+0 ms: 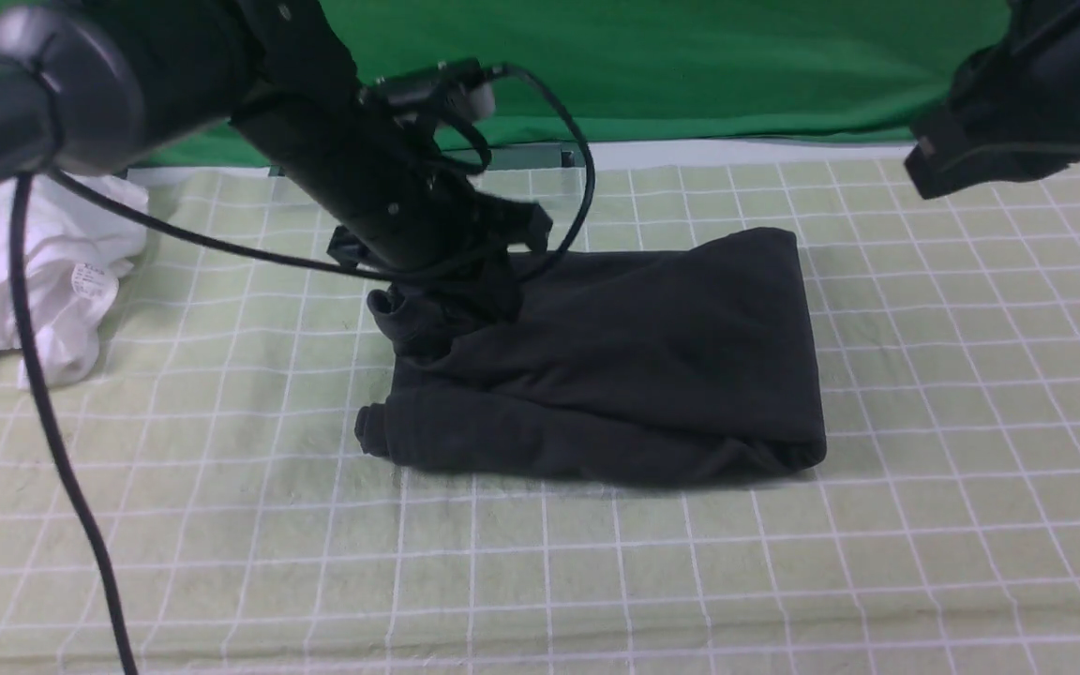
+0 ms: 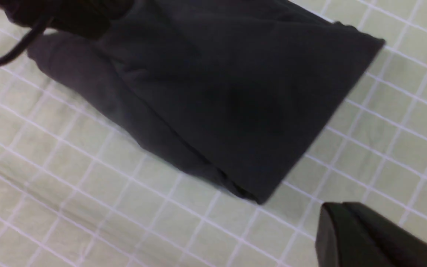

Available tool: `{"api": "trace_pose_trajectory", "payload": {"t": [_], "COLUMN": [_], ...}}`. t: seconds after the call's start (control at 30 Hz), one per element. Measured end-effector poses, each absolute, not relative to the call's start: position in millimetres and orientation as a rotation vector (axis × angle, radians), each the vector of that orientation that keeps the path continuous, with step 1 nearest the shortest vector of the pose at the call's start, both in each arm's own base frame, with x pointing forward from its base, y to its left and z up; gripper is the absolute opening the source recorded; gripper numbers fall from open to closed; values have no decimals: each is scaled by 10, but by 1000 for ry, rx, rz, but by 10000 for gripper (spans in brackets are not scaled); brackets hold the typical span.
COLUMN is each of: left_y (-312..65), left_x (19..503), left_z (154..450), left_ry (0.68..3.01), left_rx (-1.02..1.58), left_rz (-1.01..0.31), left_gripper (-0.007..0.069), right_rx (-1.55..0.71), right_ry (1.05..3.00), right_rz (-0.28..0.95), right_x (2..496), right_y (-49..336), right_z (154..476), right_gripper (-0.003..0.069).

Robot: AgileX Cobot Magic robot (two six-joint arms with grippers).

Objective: Fold a long-sleeved shirt over a green coffee tablecloth.

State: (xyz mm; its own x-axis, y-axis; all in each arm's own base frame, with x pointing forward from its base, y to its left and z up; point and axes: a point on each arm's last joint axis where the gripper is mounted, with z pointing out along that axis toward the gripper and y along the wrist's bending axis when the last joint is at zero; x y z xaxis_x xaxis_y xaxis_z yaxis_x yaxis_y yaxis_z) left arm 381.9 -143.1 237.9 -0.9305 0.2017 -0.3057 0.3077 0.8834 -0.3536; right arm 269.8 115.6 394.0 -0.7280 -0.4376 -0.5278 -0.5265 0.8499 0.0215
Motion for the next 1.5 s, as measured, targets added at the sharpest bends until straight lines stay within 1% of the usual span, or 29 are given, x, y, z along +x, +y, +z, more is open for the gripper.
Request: {"api": "trace_pose_trajectory", "payload": {"t": [0.07,0.13,0.2,0.23,0.27,0.3,0.43,0.57,0.6,0.63,0.73,0.8,0.83,0.87,1.0,1.1,1.13,1.2,1.3,1.43,1.47,1.5], "left_y": [-1371,-1306,-1244,-1223,-1218,-1173,-1064,-860,-849,-758,-629,-587,-564,-548,-553,-555,-555,-556,-564,-601,-605,-620], "left_x": [3857,3879,3884,3884,3884,3882,3858,3840,3834,3817,3768,3742,3708,3670,3607,3582,3583,3591,3594,3595,3596,3601], "left_z": [2181,2047,1984,1981,1980,1989,2077,2179,2193,2246,2392,2474,2571,2674,2825,2890,2890,2897,2899,2905,2906,2910], "left_ry": [2864,2915,2951,2957,2959,2968,2985,3011,3013,3024,3021,3008,2987,2960,2916,2893,2893,2879,2874,2867,2864,2854], "left_rx": [418,421,404,397,396,388,348,282,278,247,196,182,171,164,195,210,211,213,215,209,208,215], "left_rz": [-462,-342,-238,-204,-196,-140,-107,-97,-97,-94,-105,-121,-129,-134,-156,-163,-163,-163,-174,-230,-237,-259], "left_gripper": [83,83,83,83,83,83,83,83,83,83,83,83,83,83,83,83,83,83,83,83,83,83], "right_rx": [-717,-723,-721,-718,-717,-709,-666,-601,-597,-570,-525,-511,-499,-488,-475,-476,-475,-466,-449,-434,-448,-429], "right_ry": [2528,2533,2515,2501,2498,2470,2379,2268,2262,2202,2112,2076,2040,2005,1968,1973,1975,1960,1911,1830,1826,1814], "right_rz": [189,151,120,105,102,76,25,-11,-9,-6,5,10,15,20,21,21,22,28,45,104,125,123], "right_x": [2638,2590,2528,2491,2482,2408,2144,1780,1758,1546,1203,1055,885,693,373,167,143,30,23,185,209,284], "right_y": [1101,1058,1012,986,981,932,784,600,592,505,367,309,244,170,45,-34,-43,-86,-82,18,30,67], "right_z": [3965,3998,4061,4101,4110,4186,4422,4677,4690,4803,4945,4979,4992,4974,4826,4557,4516,4288,3980,3499,3446,3315], "right_gripper": [6,6,6,6,6,6,6,6,6,6,6,6,6,8,12,15,15,19,23,31,31,34]}}
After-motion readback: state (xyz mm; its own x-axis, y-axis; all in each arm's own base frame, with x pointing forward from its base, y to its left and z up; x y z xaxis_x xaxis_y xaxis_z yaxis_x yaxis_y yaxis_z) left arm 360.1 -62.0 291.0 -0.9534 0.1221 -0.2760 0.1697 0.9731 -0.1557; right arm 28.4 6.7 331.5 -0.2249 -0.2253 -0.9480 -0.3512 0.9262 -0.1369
